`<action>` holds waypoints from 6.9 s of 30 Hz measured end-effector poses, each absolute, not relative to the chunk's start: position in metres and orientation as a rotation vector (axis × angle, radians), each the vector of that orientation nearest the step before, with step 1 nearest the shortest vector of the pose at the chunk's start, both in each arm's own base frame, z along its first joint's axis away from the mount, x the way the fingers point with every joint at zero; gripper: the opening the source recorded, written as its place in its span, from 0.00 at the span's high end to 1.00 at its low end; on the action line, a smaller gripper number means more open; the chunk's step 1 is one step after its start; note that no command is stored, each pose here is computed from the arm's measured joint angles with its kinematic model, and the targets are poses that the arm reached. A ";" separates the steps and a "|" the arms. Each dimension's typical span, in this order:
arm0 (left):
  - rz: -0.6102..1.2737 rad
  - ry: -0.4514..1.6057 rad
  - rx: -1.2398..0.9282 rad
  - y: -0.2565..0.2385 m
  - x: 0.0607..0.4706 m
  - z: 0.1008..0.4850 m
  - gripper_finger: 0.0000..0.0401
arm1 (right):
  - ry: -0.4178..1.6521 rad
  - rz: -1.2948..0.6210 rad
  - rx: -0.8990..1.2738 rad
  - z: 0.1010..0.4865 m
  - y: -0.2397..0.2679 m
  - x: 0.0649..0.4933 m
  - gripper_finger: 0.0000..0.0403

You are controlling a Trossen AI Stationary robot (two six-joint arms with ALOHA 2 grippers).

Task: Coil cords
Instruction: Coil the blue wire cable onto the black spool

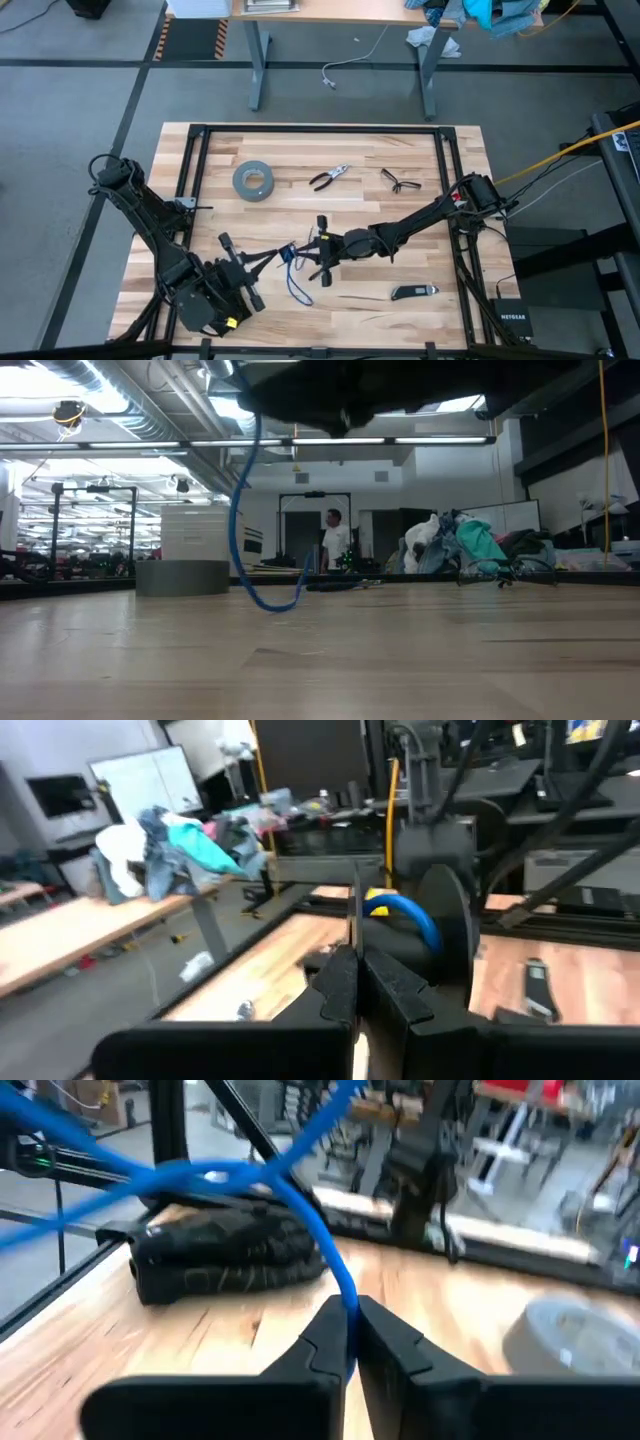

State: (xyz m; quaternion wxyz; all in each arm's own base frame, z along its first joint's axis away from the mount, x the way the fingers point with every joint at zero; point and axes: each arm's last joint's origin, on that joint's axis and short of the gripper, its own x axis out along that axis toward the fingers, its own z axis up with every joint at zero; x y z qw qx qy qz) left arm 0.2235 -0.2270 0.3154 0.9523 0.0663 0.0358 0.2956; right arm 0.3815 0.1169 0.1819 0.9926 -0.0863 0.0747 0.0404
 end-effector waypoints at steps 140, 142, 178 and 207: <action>0.856 -0.084 -0.184 -0.193 0.268 0.298 1.00 | 0.043 -0.344 -0.058 0.176 0.174 0.401 1.00; 0.871 -0.083 -0.177 -0.192 0.274 0.292 1.00 | 0.048 -0.343 -0.062 0.178 0.175 0.403 1.00; 0.794 0.064 0.153 -0.216 0.261 0.278 1.00 | 0.570 0.022 -0.201 0.234 0.203 0.389 0.90; 0.808 0.009 0.022 -0.212 0.264 0.279 1.00 | 0.409 -0.237 -0.352 0.288 0.204 0.353 0.66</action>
